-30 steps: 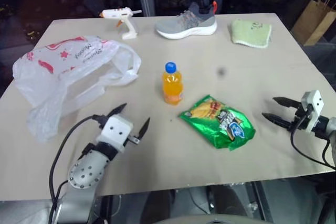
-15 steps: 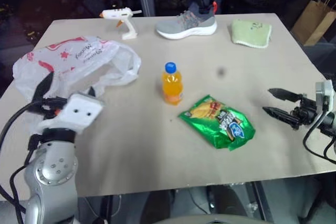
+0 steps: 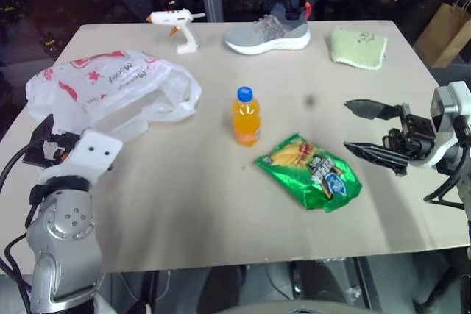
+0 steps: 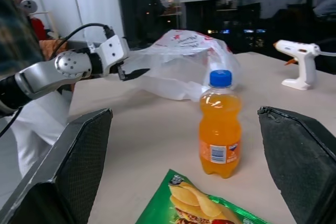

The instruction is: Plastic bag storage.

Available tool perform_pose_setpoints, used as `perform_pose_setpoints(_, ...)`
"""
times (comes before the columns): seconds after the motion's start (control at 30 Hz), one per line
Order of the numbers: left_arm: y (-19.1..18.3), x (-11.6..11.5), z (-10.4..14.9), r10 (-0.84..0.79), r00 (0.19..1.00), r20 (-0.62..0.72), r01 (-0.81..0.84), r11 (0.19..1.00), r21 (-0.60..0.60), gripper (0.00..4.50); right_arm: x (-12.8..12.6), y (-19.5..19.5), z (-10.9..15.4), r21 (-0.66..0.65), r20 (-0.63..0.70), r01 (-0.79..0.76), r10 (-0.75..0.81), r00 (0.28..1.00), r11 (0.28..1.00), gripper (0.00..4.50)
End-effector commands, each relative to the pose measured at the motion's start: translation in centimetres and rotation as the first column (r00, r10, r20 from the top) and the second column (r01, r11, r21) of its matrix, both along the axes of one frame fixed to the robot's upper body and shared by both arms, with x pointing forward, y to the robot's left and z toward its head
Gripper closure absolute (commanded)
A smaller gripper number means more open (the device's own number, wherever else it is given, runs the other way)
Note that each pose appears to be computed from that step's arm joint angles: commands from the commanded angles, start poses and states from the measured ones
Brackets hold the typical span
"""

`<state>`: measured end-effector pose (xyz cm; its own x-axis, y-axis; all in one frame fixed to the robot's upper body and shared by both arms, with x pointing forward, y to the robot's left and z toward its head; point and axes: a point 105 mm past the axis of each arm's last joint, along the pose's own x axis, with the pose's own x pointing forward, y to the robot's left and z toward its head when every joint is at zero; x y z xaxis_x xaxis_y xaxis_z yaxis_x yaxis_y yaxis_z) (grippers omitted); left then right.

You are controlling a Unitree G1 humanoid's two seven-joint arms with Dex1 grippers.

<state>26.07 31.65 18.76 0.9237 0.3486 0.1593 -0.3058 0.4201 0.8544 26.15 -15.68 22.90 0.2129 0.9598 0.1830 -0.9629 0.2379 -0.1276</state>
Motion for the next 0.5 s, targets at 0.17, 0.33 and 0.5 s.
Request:
perform_pose_setpoints(0.17,-0.5,0.7,1.2,-0.032,0.999,0.01,0.032,0.999,0.01,2.7,-0.1,0.3,0.6,-0.001,0.056,0.008,-0.008,0.998,1.0,0.0)
perform_pose_setpoints(0.33,-1.8,1.8,1.4,-0.114,0.993,0.005,0.114,0.99,-0.078,4.39,0.5,1.1,0.5,0.005,0.061,0.038,-0.038,0.997,0.999,0.0)
perform_pose_setpoints(0.5,-5.0,3.8,3.1,-0.238,0.969,0.063,0.246,0.952,-0.182,4.39,1.6,2.1,-0.6,-0.049,0.049,0.114,-0.111,0.993,0.992,0.0)
